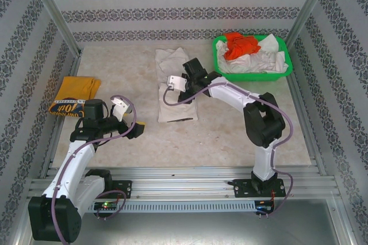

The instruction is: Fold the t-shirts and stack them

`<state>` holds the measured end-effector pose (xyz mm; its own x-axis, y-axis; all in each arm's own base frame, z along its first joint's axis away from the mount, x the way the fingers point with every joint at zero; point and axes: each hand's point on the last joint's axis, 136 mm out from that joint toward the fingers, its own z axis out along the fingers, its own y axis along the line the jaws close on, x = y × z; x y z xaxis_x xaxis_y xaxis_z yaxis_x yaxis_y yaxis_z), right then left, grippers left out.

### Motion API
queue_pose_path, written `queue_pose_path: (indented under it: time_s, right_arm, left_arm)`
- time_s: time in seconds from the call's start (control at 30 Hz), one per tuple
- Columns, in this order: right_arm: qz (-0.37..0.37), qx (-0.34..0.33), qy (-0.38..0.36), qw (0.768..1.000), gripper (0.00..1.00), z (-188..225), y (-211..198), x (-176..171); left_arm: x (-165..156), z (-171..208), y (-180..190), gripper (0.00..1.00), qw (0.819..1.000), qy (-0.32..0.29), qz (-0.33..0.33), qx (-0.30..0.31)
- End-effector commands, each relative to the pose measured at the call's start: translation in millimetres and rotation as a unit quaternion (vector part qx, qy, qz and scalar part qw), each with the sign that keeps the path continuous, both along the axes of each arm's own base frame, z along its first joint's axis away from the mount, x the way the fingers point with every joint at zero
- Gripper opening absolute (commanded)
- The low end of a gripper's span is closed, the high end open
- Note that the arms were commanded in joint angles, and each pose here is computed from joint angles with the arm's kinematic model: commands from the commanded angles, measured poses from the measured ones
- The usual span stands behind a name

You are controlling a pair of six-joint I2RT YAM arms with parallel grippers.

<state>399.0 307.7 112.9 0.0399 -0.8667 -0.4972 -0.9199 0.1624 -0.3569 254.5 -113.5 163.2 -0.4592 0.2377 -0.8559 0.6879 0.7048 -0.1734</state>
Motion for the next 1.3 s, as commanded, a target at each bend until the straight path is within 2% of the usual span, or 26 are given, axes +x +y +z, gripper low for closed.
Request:
queue_pose_path:
  time_s: [0.0, 0.07, 0.17, 0.6, 0.7, 0.8, 0.9, 0.97, 1.07, 1.13, 1.2, 1.27]
  right_arm:
    - [0.055, -0.009, 0.064, 0.996, 0.72, -19, 14, -57]
    - [0.07, -0.032, 0.092, 0.993, 0.69, -33, 15, -78]
    - [0.078, -0.048, 0.114, 0.989, 0.66, -50, 17, -93]
    - [0.074, -0.101, 0.146, 0.981, 0.57, -99, 9, -83]
    - [0.07, -0.112, 0.144, 0.981, 0.44, -102, 7, -80]
    - [0.069, -0.127, 0.14, 0.98, 0.25, -105, 2, -80]
    - [0.079, -0.13, 0.143, 0.978, 0.13, -103, 0, -89]
    - [0.09, -0.123, 0.15, 0.977, 0.08, -98, 0, -99]
    - [0.093, -0.113, 0.165, 0.975, 0.0, -86, -2, -113]
    - [0.09, -0.108, 0.172, 0.975, 0.0, -78, -5, -122]
    - [0.089, -0.102, 0.176, 0.975, 0.0, -70, -7, -131]
    - [0.088, -0.097, 0.181, 0.975, 0.0, -62, -9, -141]
  left_arm:
    - [2, 11, -2, 1.0, 0.999, -0.028, -0.015, -0.005]
    - [3, 8, -2, 1.0, 0.999, -0.029, -0.016, -0.005]
    - [2, 5, -2, 1.0, 1.0, -0.026, -0.016, -0.004]
    - [2, 2, -1, 1.0, 1.0, -0.019, -0.008, -0.006]
    - [2, 2, -1, 1.0, 1.0, -0.022, -0.007, -0.005]
    - [2, 2, 0, 1.0, 1.0, -0.021, -0.005, -0.005]
    - [3, 2, 0, 1.0, 1.0, -0.019, -0.003, -0.006]
    - [9, -2, 7, 1.0, 0.999, 0.008, 0.037, -0.008]
    - [22, -14, 32, 1.0, 0.987, 0.091, 0.13, 0.02]
    - [32, -15, 47, 1.0, 0.968, 0.14, 0.207, 0.011]
    - [41, -18, 62, 1.0, 0.937, 0.19, 0.294, -0.01]
    - [47, -19, 62, 1.0, 0.92, 0.223, 0.323, -0.022]
